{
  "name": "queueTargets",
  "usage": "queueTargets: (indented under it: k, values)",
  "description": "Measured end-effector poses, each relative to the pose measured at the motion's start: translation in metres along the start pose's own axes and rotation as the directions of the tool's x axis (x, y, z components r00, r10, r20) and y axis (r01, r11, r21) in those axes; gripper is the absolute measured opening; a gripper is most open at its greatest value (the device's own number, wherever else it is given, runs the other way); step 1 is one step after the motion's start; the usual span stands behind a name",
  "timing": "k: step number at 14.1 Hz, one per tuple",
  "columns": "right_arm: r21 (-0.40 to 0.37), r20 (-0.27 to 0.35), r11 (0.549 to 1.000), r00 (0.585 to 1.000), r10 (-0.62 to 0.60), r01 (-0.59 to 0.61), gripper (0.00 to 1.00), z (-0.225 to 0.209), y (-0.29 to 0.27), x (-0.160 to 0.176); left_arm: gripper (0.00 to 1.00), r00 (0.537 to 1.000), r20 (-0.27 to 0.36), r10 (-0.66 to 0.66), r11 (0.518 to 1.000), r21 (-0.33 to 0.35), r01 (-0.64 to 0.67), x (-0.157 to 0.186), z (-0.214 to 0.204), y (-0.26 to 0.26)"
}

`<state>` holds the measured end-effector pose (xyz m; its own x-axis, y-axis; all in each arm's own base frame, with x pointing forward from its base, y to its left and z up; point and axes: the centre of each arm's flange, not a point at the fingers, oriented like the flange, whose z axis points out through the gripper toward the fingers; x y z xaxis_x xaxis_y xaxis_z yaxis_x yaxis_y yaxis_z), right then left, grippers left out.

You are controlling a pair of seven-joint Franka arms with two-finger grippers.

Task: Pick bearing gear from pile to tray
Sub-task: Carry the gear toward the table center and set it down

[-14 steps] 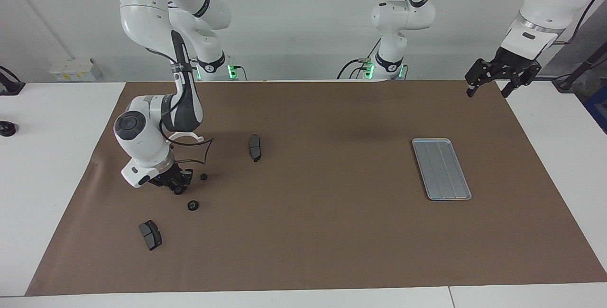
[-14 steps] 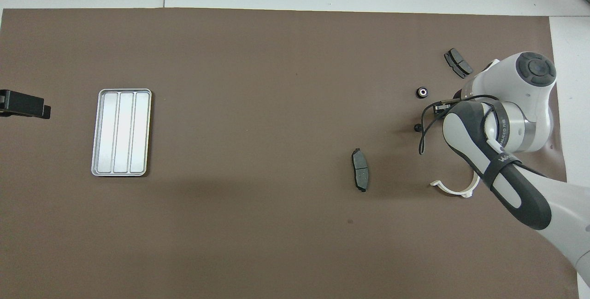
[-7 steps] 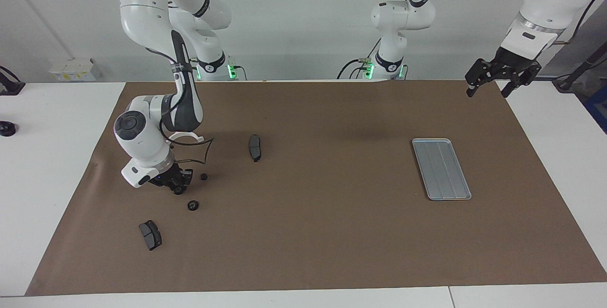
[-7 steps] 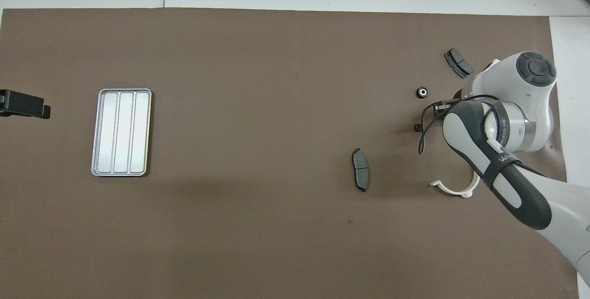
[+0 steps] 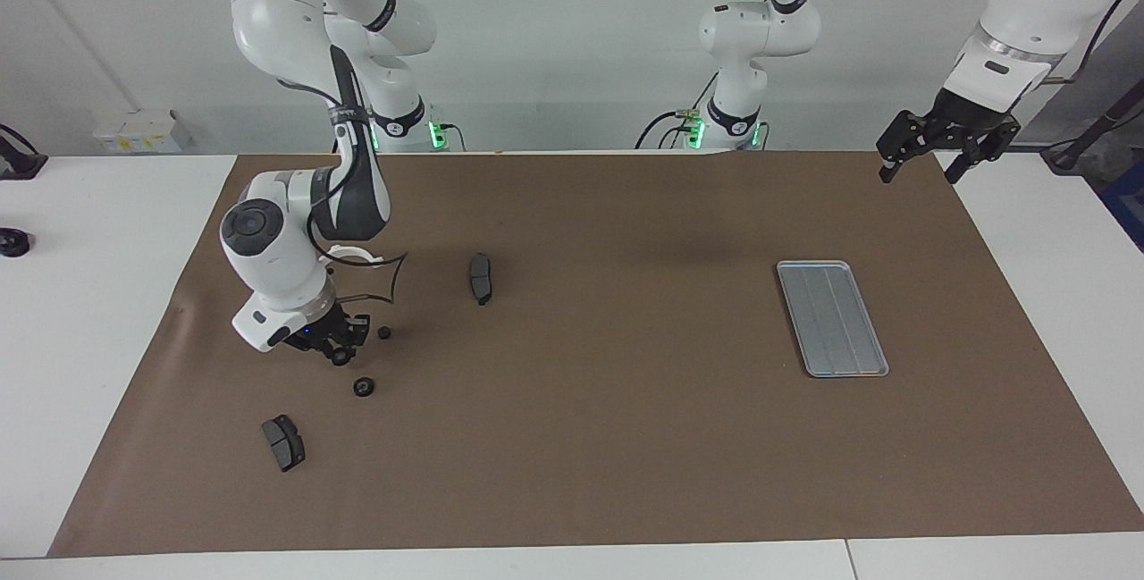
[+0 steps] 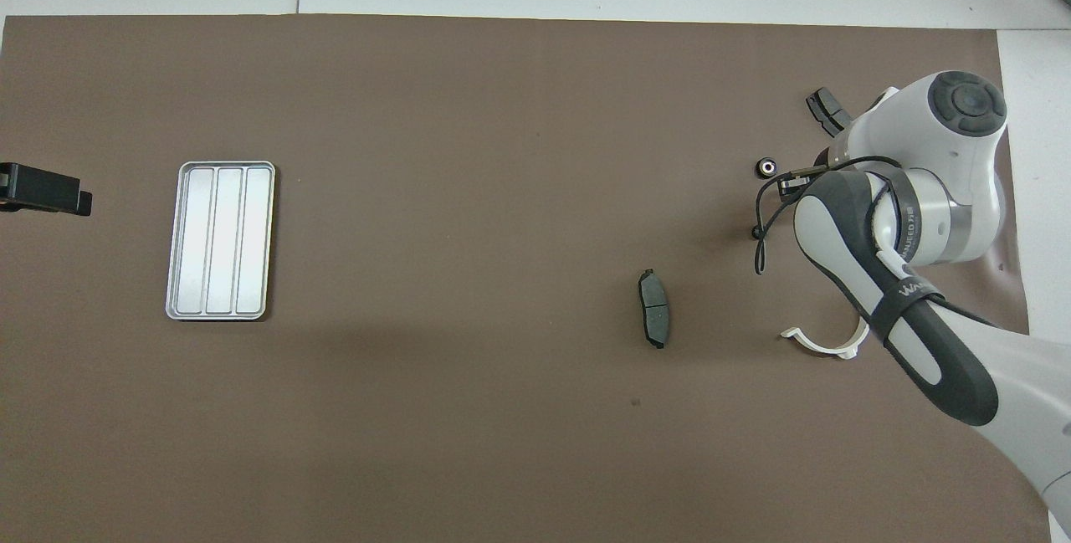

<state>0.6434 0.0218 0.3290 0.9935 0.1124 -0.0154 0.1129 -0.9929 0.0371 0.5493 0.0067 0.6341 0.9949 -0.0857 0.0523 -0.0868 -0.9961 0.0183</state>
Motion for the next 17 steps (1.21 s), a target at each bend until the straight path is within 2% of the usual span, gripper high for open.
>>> queueTargets:
  k: [2, 6, 10, 17]
  values:
    - [-0.002, 0.004, 0.999, 0.999, -0.032, 0.032, 0.35, -0.018, -0.031, 0.002, 1.00, 1.000, 0.000, 0.000, 1.000, 0.000, 0.000, 0.000, 0.000, 0.000]
    - [-0.004, -0.006, 1.000, 1.000, -0.008, 0.008, 0.35, -0.057, -0.112, 0.006, 1.00, 1.000, 0.000, 0.001, 1.000, 0.000, -0.001, 0.000, 0.000, 0.000]
    - [0.002, -0.021, 1.000, 1.000, -0.012, 0.012, 0.35, -0.065, -0.194, -0.005, 1.00, 1.000, -0.002, 0.006, 1.000, 0.000, -0.006, 0.000, 0.000, 0.003]
    - [0.076, -0.074, 0.994, 0.994, -0.076, 0.082, 0.35, -0.076, -0.302, -0.032, 1.00, 0.999, -0.005, 0.054, 0.999, -0.001, -0.054, 0.003, 0.005, 0.029]
